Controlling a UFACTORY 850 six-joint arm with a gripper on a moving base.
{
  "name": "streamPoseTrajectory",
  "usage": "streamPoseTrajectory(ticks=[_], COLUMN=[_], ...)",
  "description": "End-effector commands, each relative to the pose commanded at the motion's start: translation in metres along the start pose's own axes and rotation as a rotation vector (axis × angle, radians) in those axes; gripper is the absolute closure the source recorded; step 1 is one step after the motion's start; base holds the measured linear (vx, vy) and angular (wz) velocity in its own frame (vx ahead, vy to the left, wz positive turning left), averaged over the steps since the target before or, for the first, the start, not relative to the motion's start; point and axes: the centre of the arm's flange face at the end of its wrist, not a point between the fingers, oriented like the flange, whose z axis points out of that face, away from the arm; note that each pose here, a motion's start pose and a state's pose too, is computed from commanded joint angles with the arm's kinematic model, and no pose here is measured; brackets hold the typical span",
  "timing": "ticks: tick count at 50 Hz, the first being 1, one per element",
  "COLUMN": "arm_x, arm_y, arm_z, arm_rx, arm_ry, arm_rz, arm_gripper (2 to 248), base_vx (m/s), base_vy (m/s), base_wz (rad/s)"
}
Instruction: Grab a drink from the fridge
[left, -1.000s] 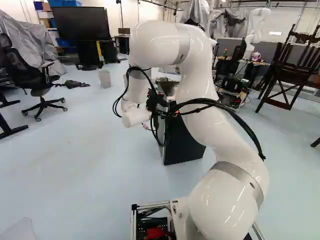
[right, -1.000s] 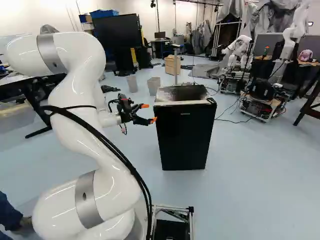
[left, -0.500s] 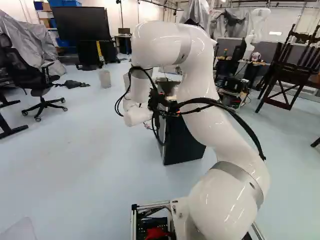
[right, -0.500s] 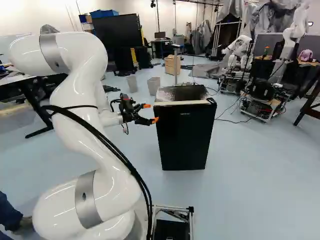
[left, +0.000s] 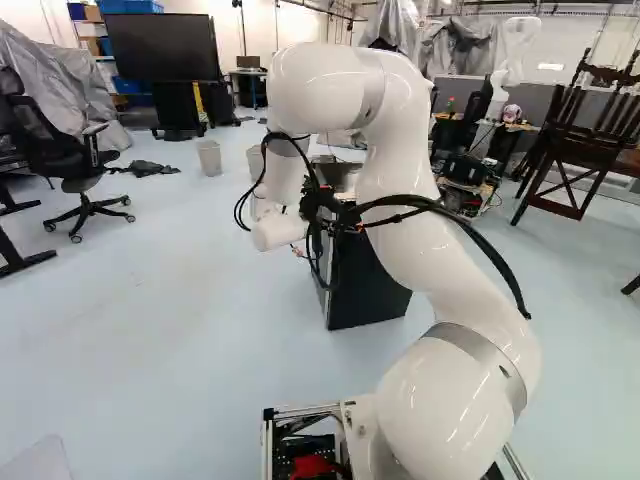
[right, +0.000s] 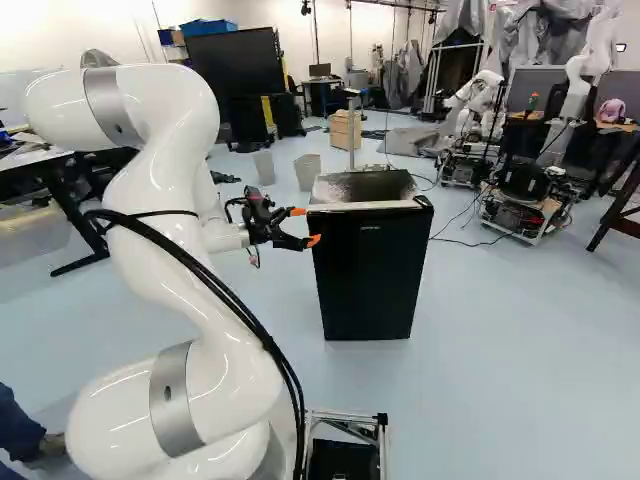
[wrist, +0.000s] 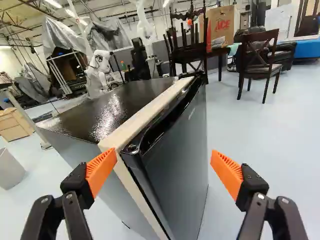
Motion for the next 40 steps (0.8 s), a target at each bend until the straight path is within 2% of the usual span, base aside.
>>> streamPoseTrajectory(ticks=[25,40], arm_x=[0.002,0.004], arm_y=[0.003,0.012], arm_z=[0.007,0.005], arm_rx=[-0.015,-0.016], arm_ry=[0.003,0.002], arm_rz=[0.002,-0.012], arm_gripper=[3,3], base_vx=[0.0,0.0], base_vy=[0.0,0.0], base_wz=[0.0,0.0])
